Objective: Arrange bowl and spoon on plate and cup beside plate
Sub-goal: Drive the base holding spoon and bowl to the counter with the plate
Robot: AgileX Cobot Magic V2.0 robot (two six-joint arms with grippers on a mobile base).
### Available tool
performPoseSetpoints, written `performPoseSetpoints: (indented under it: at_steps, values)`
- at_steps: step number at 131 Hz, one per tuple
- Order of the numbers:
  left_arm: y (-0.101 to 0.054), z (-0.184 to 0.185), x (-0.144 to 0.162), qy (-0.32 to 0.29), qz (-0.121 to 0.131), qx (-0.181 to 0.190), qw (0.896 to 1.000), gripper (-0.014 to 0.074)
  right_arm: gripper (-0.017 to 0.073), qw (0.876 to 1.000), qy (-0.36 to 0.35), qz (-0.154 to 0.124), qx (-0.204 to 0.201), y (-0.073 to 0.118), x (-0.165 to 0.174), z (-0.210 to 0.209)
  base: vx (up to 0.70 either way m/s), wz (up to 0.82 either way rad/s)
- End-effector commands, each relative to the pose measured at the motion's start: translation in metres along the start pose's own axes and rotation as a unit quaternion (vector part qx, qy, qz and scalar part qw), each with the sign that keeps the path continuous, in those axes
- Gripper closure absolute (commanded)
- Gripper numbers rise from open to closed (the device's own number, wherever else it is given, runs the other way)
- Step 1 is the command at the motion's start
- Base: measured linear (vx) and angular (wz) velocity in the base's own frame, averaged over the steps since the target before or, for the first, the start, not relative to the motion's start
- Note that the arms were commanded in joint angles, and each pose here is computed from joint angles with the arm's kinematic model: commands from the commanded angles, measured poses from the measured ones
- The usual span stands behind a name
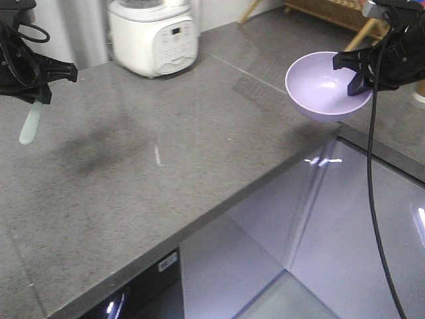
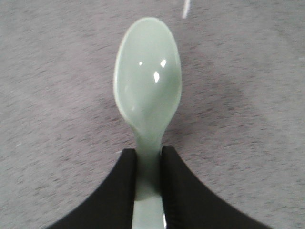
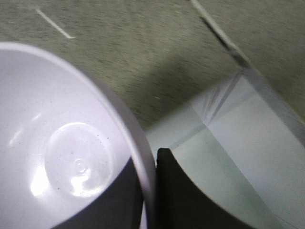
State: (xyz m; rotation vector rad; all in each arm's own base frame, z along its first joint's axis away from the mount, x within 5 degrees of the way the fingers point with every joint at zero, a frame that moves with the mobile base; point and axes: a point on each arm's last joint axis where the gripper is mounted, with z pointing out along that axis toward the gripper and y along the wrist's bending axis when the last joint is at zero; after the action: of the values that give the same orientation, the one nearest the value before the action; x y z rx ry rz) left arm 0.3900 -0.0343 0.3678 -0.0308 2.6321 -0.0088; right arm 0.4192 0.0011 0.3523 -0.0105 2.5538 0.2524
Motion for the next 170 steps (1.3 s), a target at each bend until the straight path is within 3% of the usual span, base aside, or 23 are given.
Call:
performPoseSetpoints:
  at_steps: [1, 170]
  values:
    - [-0.0018, -0.0332, -0.0056, -0.060, -0.001, 0.010, 0.998, 0.0601, 0.0564, 0.998, -0.065, -0.008, -0.002, 0.0054, -0.0103, -0.0346, -0.03, -0.45]
    - [-0.0018, -0.0332, -0.0056, -0.060, -0.001, 0.010, 0.998, 0.0601, 0.0564, 0.998, -0.065, -0.008, -0.002, 0.0054, -0.0104, -0.0346, -0.02, -0.48]
